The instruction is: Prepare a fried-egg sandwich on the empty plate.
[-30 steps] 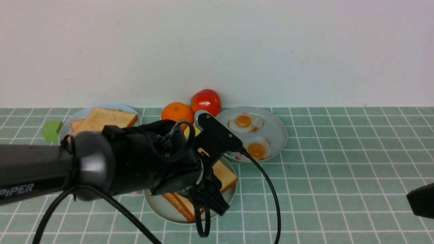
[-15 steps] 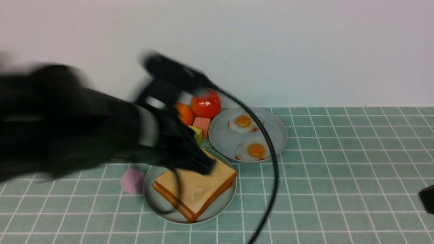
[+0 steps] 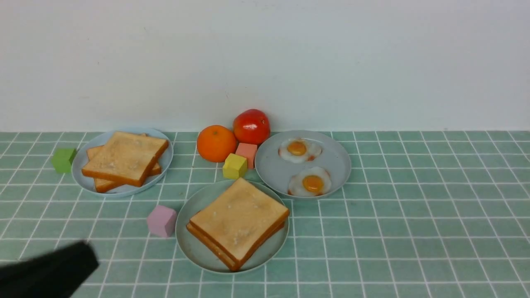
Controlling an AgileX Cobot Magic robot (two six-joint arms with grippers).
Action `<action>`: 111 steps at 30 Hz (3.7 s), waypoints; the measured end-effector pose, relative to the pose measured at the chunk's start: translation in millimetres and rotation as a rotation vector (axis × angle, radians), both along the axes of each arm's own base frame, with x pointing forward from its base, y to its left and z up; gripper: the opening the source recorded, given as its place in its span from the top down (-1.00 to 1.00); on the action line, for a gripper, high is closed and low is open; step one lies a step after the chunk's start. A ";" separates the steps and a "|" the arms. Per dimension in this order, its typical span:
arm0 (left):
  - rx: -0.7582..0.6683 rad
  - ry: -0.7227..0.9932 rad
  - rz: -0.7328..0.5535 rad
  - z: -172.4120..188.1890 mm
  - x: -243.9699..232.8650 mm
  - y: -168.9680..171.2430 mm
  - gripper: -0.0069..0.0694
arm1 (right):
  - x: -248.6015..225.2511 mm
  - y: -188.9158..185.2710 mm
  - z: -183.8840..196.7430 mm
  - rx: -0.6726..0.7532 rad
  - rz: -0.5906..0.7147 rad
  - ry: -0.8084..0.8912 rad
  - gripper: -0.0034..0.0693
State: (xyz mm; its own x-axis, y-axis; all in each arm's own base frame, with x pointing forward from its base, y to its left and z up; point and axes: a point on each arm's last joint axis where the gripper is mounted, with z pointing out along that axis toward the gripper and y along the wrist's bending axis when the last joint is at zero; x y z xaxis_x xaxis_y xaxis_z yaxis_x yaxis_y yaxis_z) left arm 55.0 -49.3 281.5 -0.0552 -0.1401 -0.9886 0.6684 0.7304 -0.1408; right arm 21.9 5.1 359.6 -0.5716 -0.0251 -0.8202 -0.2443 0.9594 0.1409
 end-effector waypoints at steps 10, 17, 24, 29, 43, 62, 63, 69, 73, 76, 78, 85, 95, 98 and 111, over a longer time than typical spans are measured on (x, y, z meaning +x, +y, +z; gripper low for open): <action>-0.004 0.001 0.014 -28.1 -11.7 12.4 0.86 | 7.8 -5.7 -43.1 0.176 -0.129 -0.266 0.90; 0.040 0.053 0.029 -34.5 -10.6 13.3 0.86 | 29.8 6.8 -77.1 0.309 -0.121 -0.345 0.89; 0.057 0.075 0.035 -37.0 -10.3 13.8 0.86 | 38.2 11.5 -124.6 0.277 -0.120 -0.253 0.87; 0.059 0.081 0.036 -37.5 -10.3 13.9 0.86 | 38.9 6.0 -149.2 0.172 -0.164 -0.215 0.91; 0.058 0.084 0.036 -37.7 -10.2 13.8 0.85 | 33.2 -8.6 -177.2 0.053 -0.367 -0.404 0.94; 0.058 0.084 0.036 -37.7 -10.1 13.7 0.83 | 31.3 -1.0 -184.7 -0.035 -0.228 -0.333 0.94; 0.058 0.084 0.036 -37.7 -10.1 13.7 0.83 | 30.9 -0.7 -185.1 -0.043 -0.221 -0.323 0.94; 0.058 0.084 0.036 -37.7 -10.1 13.7 0.82 | 30.5 -0.3 -185.4 -0.057 -0.209 -0.316 0.94; 0.058 0.084 0.036 -37.7 -10.1 13.7 0.81 | 30.5 -0.3 -185.4 -0.058 -0.209 -0.316 0.94; 0.058 0.084 0.036 -37.7 -10.1 13.7 0.80 | 30.5 -0.3 -185.5 -0.058 -0.209 -0.316 0.94; 0.058 0.084 0.036 -37.7 -10.1 13.7 0.79 | 30.5 -0.3 -185.5 -0.058 -0.209 -0.315 0.93; 0.058 0.084 0.036 -37.7 -10.1 13.7 0.77 | 30.3 -0.3 -185.6 -0.060 -0.208 -0.311 0.92; 0.049 0.039 0.066 -35.4 -9.9 15.4 0.82 | 30.3 -0.3 -185.6 -0.061 -0.207 -0.312 0.91; 0.032 0.005 0.149 -35.5 -8.7 19.6 0.85 | 30.3 -0.3 -185.7 -0.061 -0.207 -0.310 0.90; 0.027 0.292 0.671 -103.6 -0.6 44.6 0.85 | 30.3 -0.3 -185.7 -0.061 -0.207 -0.311 0.88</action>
State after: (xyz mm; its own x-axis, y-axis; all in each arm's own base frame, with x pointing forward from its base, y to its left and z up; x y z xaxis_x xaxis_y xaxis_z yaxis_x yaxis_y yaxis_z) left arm 54.4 -4.7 177.9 -0.2276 -0.2119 -0.9504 0.0142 0.9752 -0.2209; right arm 52.2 4.8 173.9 -0.2935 0.0102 -0.9559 -0.0666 0.9973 0.0311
